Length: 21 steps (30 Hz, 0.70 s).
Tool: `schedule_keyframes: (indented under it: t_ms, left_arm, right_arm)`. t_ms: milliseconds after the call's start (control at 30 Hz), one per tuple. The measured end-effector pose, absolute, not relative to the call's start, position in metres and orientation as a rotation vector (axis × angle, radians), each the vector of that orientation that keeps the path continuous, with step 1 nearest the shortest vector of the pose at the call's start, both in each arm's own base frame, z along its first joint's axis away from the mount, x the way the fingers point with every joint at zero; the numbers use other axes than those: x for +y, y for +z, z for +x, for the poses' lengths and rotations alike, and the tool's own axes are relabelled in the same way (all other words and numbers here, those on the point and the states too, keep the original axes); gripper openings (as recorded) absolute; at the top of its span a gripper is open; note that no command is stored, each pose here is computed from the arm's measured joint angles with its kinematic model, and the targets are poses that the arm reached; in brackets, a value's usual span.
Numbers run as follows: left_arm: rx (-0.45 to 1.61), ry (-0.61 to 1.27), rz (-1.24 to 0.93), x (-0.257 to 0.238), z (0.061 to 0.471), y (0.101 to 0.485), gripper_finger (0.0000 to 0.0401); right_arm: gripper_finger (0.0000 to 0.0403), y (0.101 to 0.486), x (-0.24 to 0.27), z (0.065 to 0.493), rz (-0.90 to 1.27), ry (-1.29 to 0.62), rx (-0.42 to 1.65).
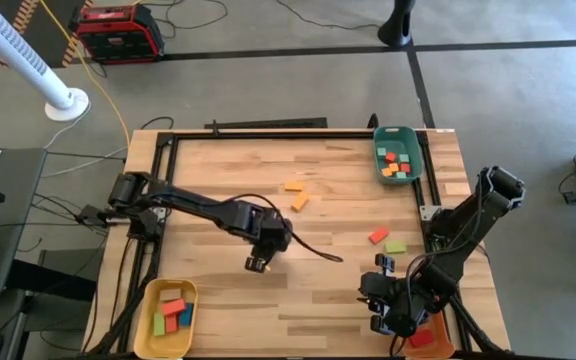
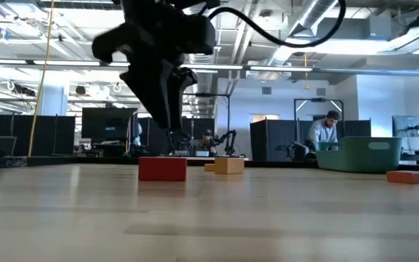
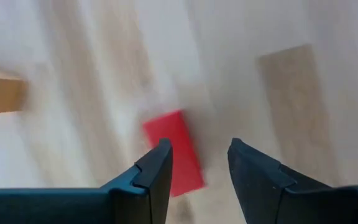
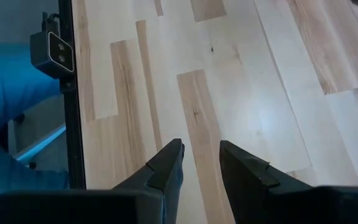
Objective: Sort blocks by size
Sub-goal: Put the red thick rectangle block into the yellow bin
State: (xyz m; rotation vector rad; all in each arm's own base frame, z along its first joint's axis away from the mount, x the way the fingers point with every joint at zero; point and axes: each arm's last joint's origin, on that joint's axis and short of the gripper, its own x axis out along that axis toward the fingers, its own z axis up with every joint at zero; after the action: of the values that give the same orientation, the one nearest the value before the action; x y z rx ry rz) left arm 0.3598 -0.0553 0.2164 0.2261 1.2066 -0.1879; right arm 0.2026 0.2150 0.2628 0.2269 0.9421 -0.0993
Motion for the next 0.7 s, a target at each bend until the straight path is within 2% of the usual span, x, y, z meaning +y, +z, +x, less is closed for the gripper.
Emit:
schedule_keyframes:
  t_ms: [133,433,533,700]
  left_arm:
    - [1.218,-0.152,0.281,-0.059,0.361,0.211,0.0171]
    - [1.259,-0.054,0.202,-0.048,0.354,0.172,0.0291]
    - [1.246,-0.015,0.160,-0.041,0.352,0.162,0.0306]
    - [1.193,-0.003,0.132,-0.036,0.348,0.148,0.0307]
  right_arm:
    - [0.0136,0.263,0.215,0.203,0.228,-0.099,0.942]
    - [0.0136,0.263,0.217,0.202,0.231,-0.089,0.937]
    - [0.0136,0.263,0.217,0.202,0.231,-0.088,0.936]
    - [0.0136,0.264,0.217,0.202,0.230,-0.082,0.931]
